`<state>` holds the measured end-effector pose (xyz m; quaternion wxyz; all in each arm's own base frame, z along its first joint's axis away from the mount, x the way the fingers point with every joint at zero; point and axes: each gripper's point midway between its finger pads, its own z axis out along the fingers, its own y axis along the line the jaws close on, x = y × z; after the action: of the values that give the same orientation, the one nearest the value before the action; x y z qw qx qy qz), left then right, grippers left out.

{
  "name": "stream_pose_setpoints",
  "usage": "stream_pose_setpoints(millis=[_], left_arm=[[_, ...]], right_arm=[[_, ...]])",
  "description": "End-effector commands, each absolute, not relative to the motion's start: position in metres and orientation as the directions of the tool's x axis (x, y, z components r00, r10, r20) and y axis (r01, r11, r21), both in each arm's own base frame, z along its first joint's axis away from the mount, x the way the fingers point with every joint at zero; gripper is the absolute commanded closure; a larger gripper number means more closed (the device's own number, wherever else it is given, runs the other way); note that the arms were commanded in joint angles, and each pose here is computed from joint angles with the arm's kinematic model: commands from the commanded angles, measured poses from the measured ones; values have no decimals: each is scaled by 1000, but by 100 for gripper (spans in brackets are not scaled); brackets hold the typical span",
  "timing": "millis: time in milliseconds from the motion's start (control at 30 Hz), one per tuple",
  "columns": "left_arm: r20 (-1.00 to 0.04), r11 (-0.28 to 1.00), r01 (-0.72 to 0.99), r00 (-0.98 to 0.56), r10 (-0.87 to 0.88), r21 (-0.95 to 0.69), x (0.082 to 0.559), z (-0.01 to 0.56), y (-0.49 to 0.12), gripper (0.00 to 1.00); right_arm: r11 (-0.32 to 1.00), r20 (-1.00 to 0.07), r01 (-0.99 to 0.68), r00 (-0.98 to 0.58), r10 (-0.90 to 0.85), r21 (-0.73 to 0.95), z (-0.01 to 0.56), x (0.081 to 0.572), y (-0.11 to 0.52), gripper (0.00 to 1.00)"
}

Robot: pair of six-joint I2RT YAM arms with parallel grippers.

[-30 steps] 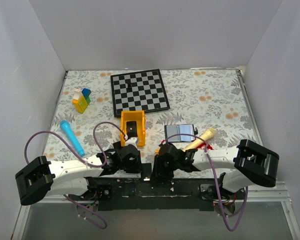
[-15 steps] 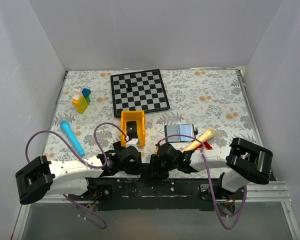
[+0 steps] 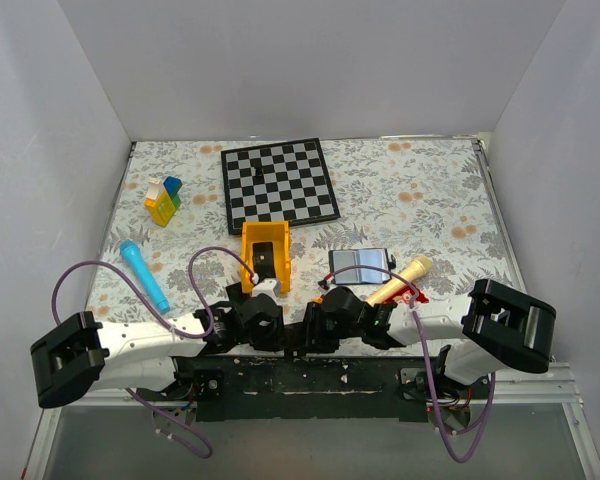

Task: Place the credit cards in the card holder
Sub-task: Pick up the credit card at the corner of the board.

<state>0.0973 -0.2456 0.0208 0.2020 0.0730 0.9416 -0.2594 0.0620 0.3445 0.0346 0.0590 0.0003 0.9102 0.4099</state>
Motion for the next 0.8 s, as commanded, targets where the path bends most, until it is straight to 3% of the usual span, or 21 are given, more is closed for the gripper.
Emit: stream_pose_setpoints(millis=[0, 400, 533, 700, 767], left_arm=[[-420, 849, 246, -907, 33, -467, 93, 20, -242, 80], [-423, 847, 239, -906, 19, -475, 93, 21, -241, 82], [-427, 847, 233, -904, 8, -477, 94, 24, -240, 82], [-488, 876, 150, -867, -106, -458, 112, 51, -224, 59], [-528, 875, 129, -835, -158, -467, 122, 70, -218, 55]], right_arm=[[638, -182, -97, -981, 69, 764, 44, 74, 351, 50], [622, -204, -147, -979, 21, 769, 44, 75, 365, 77], [610, -217, -166, -976, 10, 775, 47, 75, 368, 96], [645, -293, -214, -956, 16, 733, 60, 84, 356, 99], [708, -349, -232, -937, 22, 667, 63, 93, 342, 99]])
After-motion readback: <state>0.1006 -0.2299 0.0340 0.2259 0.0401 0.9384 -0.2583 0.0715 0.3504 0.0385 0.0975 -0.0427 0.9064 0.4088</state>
